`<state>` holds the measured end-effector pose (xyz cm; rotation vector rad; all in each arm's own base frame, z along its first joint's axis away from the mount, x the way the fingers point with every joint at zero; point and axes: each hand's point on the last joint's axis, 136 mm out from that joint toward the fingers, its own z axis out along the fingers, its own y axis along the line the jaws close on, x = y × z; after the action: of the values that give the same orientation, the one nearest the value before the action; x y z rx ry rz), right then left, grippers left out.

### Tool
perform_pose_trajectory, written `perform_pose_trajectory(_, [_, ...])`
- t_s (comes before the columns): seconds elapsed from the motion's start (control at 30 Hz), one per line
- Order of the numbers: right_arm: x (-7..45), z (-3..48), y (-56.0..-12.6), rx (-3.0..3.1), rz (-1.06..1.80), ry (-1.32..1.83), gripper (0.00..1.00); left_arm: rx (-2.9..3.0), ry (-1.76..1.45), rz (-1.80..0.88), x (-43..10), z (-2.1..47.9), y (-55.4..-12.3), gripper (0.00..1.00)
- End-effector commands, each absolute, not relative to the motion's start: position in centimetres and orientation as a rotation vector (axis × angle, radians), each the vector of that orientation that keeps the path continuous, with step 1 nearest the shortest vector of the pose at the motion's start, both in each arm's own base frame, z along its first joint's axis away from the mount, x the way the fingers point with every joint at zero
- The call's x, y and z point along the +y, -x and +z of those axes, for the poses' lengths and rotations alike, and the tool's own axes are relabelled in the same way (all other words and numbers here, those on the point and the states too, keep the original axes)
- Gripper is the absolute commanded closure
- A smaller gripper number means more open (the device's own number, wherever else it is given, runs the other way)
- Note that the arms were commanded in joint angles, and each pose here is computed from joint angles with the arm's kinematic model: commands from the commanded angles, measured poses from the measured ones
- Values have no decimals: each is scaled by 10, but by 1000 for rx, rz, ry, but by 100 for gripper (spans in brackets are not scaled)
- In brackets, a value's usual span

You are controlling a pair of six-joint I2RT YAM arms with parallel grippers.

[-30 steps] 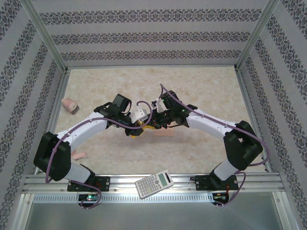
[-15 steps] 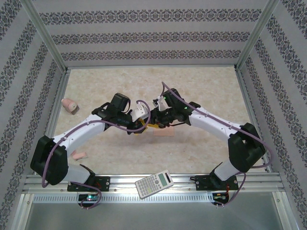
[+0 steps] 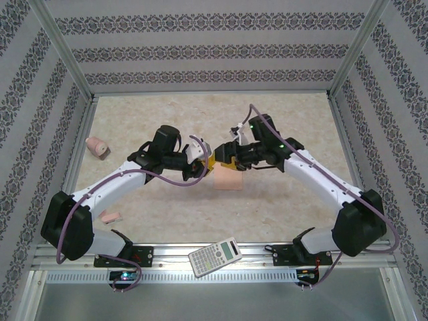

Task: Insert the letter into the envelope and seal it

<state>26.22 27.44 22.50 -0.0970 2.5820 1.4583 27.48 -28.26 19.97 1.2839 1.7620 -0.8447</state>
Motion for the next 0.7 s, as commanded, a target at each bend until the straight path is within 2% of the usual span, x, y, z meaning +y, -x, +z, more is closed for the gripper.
perform_pose_trajectory(0.0, [261, 246, -263, 2525, 1480, 108, 39, 1698, -1262, -874, -284, 214, -277, 100])
perform_pose_trajectory(0.33, [237, 249, -273, 2491, 1453, 37, 39, 1805, -1186, -896, -284, 209, -288, 100])
perform_pose_trajectory(0.67, [223, 244, -285, 2485, 1415, -3, 39, 2058, -925, -851, -265, 209, -314, 100])
